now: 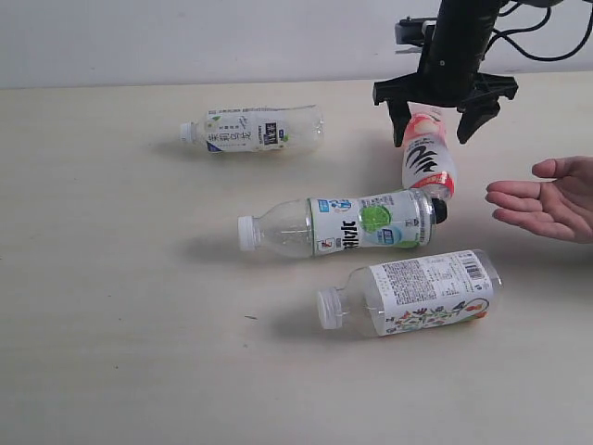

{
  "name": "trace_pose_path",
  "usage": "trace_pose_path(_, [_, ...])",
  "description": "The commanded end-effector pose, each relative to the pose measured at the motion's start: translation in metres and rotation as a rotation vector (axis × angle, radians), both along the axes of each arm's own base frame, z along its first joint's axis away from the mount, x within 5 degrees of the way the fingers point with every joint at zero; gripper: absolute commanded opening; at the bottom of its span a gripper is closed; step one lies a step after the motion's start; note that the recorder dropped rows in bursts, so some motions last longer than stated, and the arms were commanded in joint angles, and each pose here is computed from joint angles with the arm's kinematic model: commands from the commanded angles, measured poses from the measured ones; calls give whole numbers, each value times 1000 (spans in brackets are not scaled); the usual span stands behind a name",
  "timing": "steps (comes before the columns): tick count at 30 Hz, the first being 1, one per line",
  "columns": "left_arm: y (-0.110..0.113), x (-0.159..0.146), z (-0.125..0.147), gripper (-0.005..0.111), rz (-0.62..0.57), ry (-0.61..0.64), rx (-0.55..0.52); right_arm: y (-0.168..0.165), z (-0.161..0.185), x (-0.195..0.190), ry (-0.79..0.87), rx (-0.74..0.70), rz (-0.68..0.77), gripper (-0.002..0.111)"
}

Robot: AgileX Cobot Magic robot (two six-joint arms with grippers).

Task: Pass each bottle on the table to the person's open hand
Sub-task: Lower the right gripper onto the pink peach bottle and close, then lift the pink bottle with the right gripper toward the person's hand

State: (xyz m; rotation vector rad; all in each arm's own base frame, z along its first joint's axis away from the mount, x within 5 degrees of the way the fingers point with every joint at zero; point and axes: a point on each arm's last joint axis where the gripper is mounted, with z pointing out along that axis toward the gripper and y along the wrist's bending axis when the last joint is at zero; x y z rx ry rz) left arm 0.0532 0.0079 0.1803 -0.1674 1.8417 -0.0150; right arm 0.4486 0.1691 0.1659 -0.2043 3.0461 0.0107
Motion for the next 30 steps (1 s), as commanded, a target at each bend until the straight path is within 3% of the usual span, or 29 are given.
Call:
trace_pose_path(1, [0, 0, 1, 0, -5, -9, -2, 1, -8, 3, 2, -14, -24, 80])
trace_pose_path(10, [0, 0, 1, 0, -5, -9, -2, 1, -22, 4, 31, -21, -32, 78])
trace_pose_path(18, [0, 0, 1, 0, -5, -9, -2, 1, -27, 4, 40, -23, -57, 59])
trace_pose_path(23, [0, 0, 1, 0, -5, -9, -2, 1, -27, 4, 40, -21, -85, 39])
trace_pose_path(30, [0, 0, 1, 0, -5, -9, -2, 1, -27, 4, 40, -20, -87, 0])
